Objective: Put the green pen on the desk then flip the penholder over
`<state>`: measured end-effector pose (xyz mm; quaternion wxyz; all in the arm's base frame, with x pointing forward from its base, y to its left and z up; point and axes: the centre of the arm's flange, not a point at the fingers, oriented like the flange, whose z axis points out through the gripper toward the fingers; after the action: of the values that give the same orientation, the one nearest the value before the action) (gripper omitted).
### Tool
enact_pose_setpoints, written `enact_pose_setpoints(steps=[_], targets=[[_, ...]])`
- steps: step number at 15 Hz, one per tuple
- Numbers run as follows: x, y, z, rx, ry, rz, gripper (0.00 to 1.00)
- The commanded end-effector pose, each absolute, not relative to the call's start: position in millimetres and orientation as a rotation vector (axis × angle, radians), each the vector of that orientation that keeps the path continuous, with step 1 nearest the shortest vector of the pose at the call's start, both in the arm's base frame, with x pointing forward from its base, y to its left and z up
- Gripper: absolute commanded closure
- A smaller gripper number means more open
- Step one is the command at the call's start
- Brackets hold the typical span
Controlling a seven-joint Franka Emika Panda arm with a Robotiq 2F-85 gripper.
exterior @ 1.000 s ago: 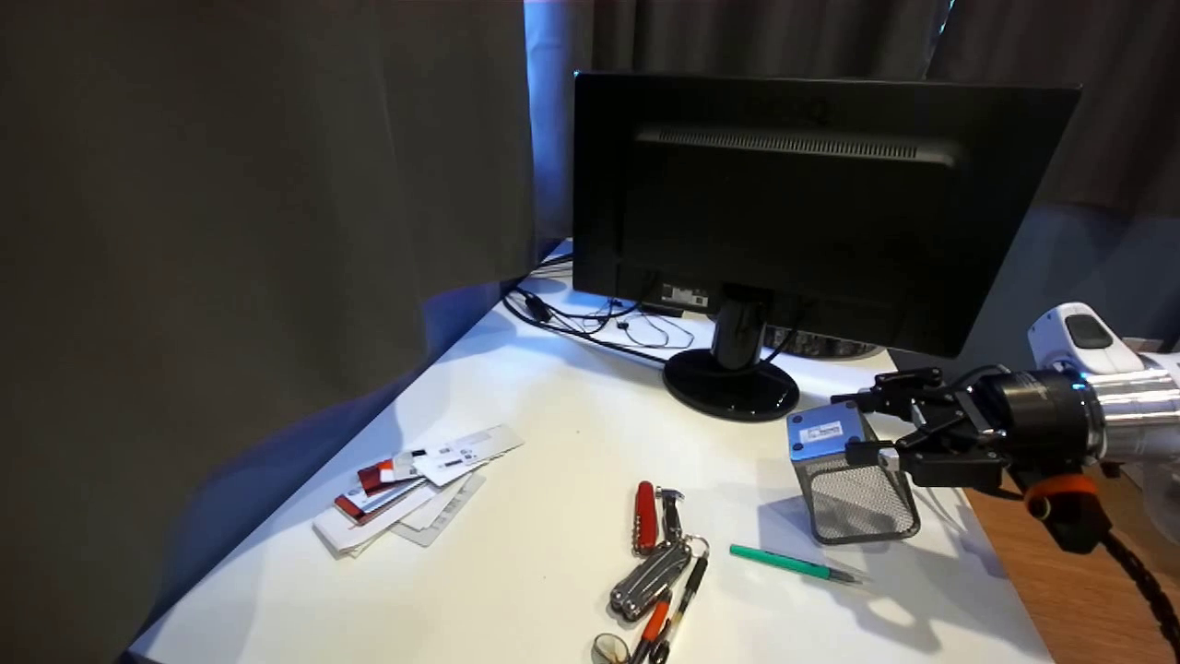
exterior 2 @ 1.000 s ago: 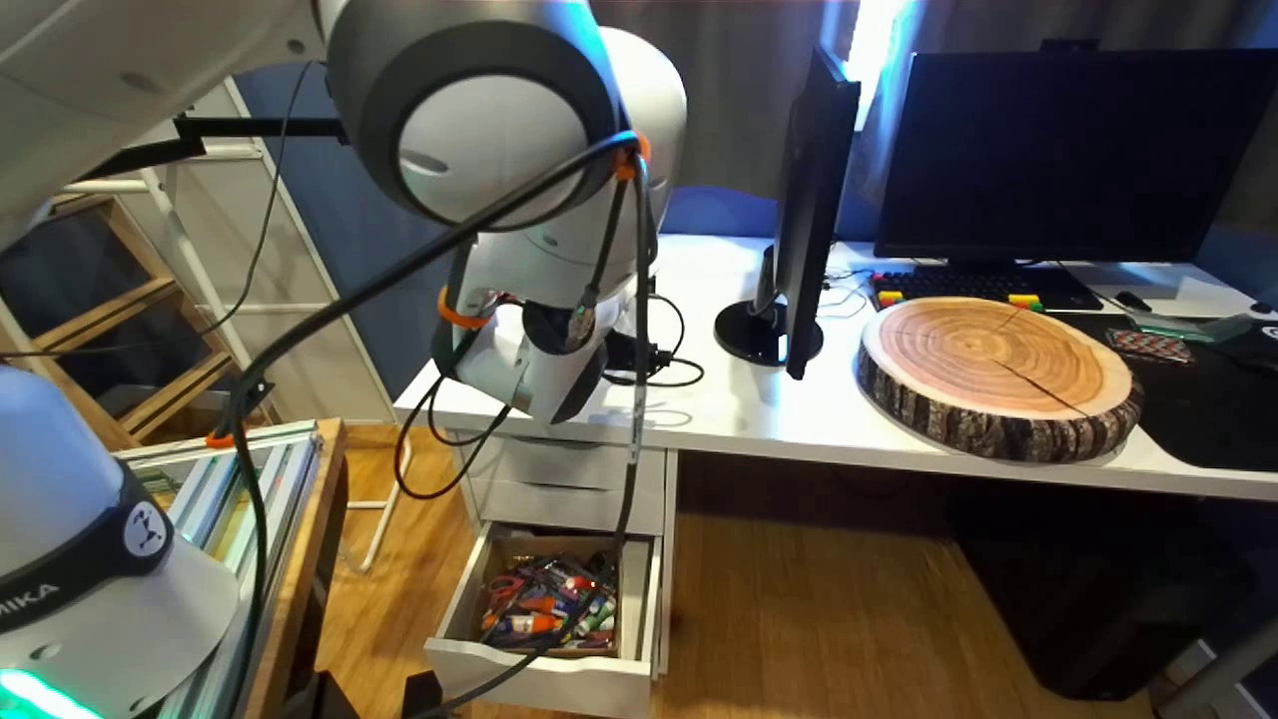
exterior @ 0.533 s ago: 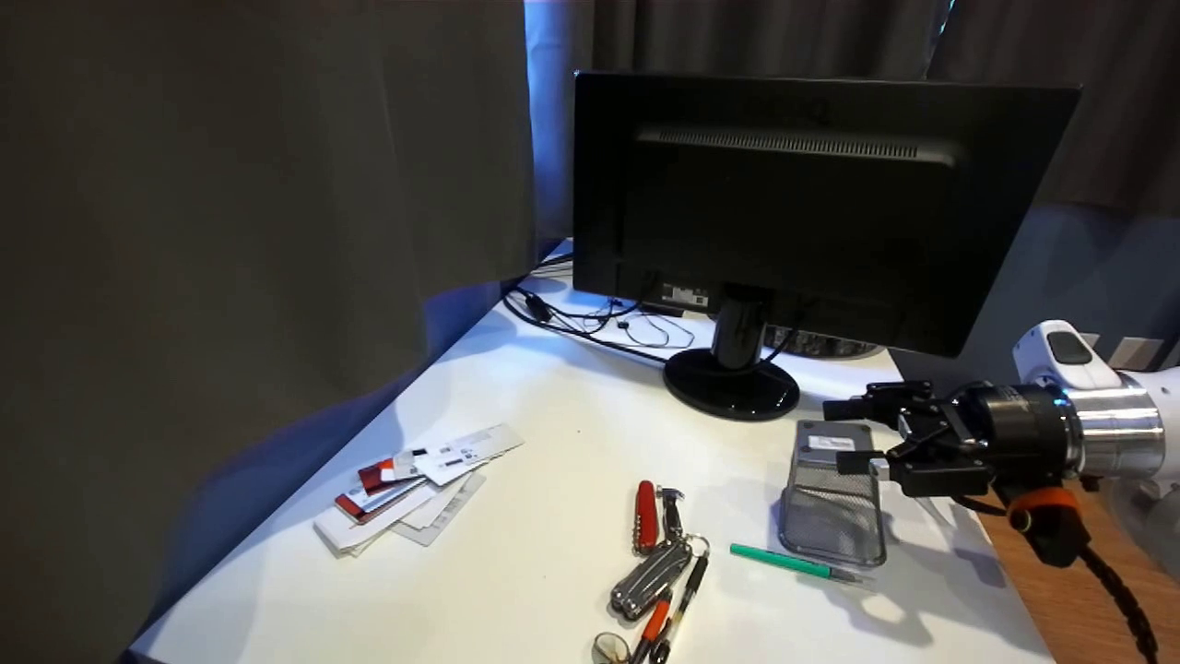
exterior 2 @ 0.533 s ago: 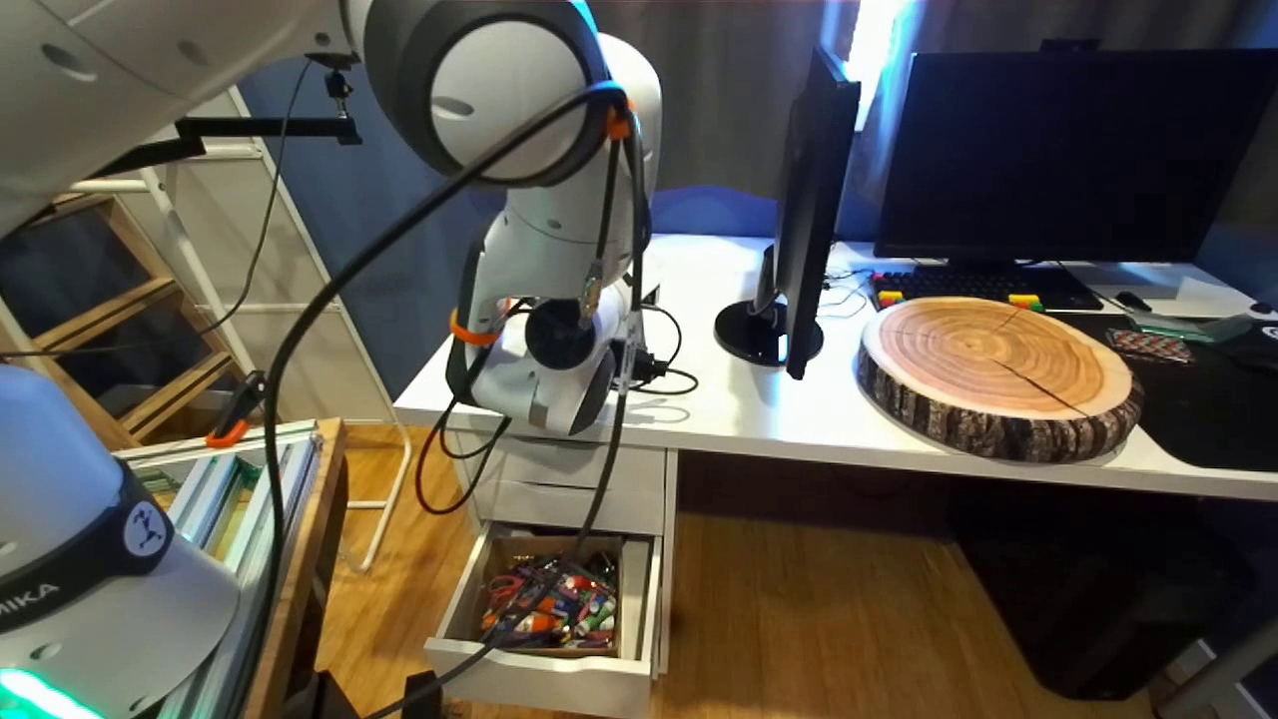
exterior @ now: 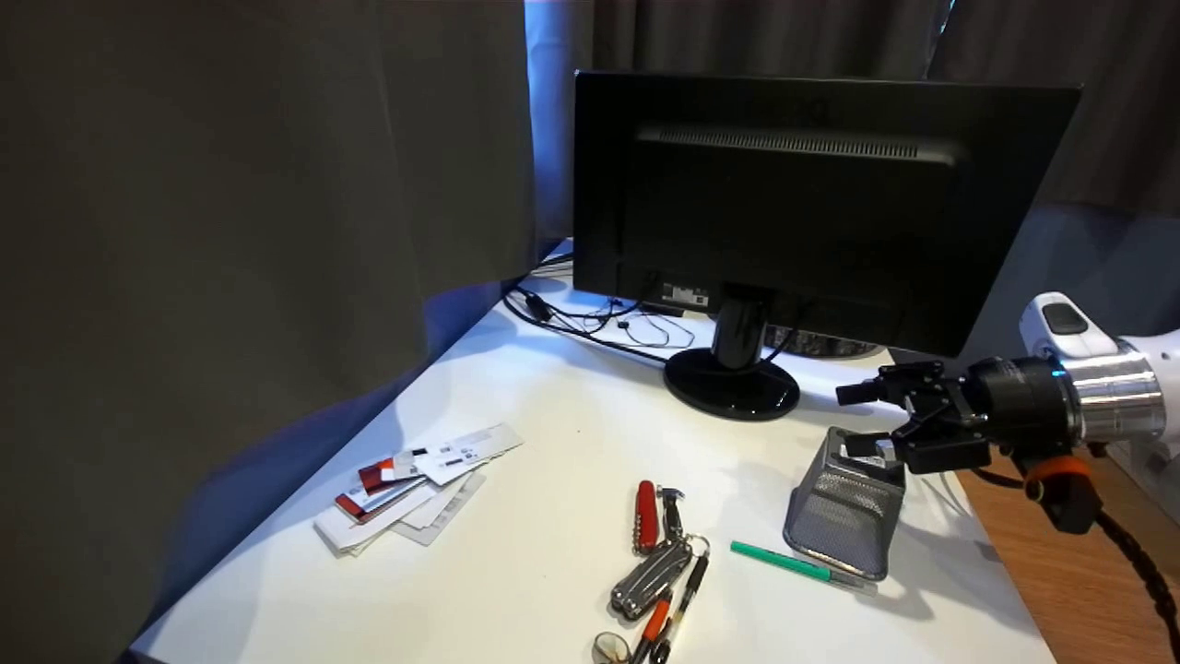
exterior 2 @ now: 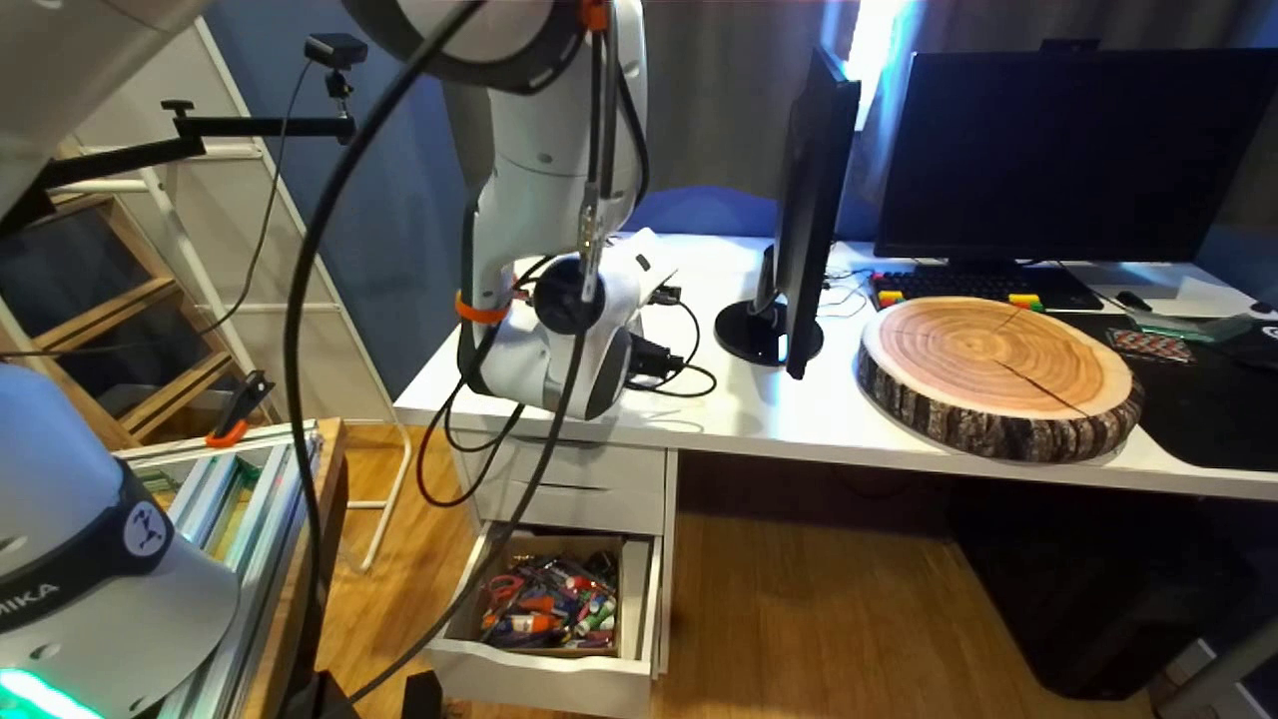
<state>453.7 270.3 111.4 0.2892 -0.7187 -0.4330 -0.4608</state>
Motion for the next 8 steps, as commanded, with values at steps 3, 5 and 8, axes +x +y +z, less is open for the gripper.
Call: enact_pose_setpoints(steps=[3, 5, 8], targets=[[438, 292, 193, -2.143, -1.239, -1.044, 0.0], [431, 302, 220, -2.182, -1.263, -0.985, 0.0], [417, 316, 256, -2.271, -1.26, -0.874, 0.0]])
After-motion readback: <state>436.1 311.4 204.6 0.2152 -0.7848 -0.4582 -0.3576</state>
